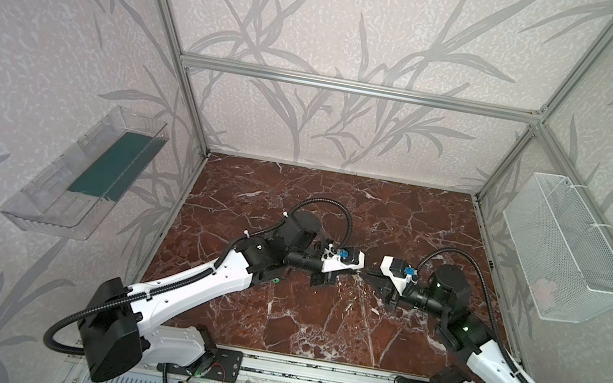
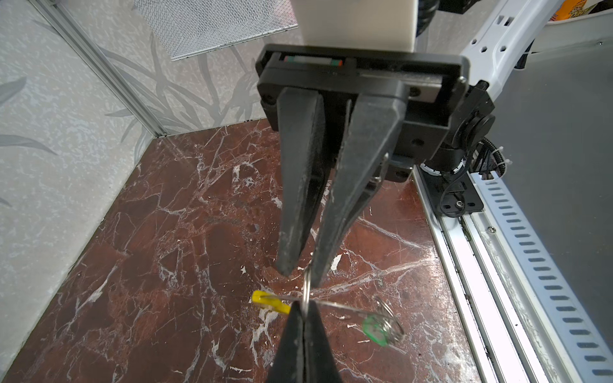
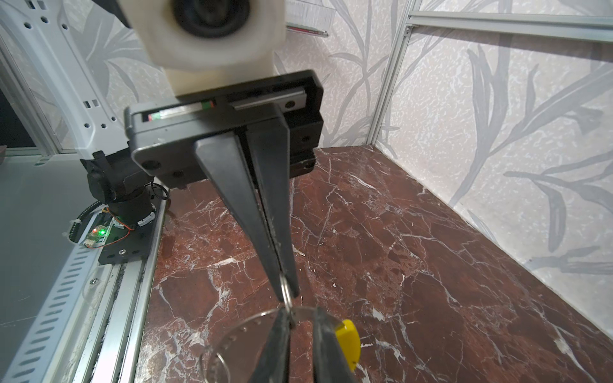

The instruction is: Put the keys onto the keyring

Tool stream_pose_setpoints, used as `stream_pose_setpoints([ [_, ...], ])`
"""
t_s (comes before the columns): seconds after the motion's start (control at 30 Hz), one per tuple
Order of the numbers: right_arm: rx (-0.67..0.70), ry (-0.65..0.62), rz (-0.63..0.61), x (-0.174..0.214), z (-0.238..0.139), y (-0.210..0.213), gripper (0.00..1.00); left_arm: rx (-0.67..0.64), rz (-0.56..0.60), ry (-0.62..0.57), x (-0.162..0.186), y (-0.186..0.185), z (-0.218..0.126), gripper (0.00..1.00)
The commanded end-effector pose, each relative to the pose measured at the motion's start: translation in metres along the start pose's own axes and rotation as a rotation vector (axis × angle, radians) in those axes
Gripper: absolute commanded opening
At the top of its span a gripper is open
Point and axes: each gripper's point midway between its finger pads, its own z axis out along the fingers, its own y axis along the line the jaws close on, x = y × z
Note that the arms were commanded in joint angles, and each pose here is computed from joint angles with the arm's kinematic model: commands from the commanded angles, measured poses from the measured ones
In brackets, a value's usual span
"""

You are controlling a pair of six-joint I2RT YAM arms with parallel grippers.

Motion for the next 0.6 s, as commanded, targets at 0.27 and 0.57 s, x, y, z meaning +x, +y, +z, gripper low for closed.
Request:
stream_pose_setpoints([
  [0.27,-0.038,-0.051,-0.024,-0.0190,0.0006,0.0057,0.02,0.000,0.042,-0.076,-0.0261,0.0027,-0.0040,0.00],
  [0.57,-0.009,-0.084,-0.018,-0.0227,-0.0037,0.0044,0.00,-0.068,-0.023,-0.098,-0.0162,0.0110,-0.0072,0.21],
])
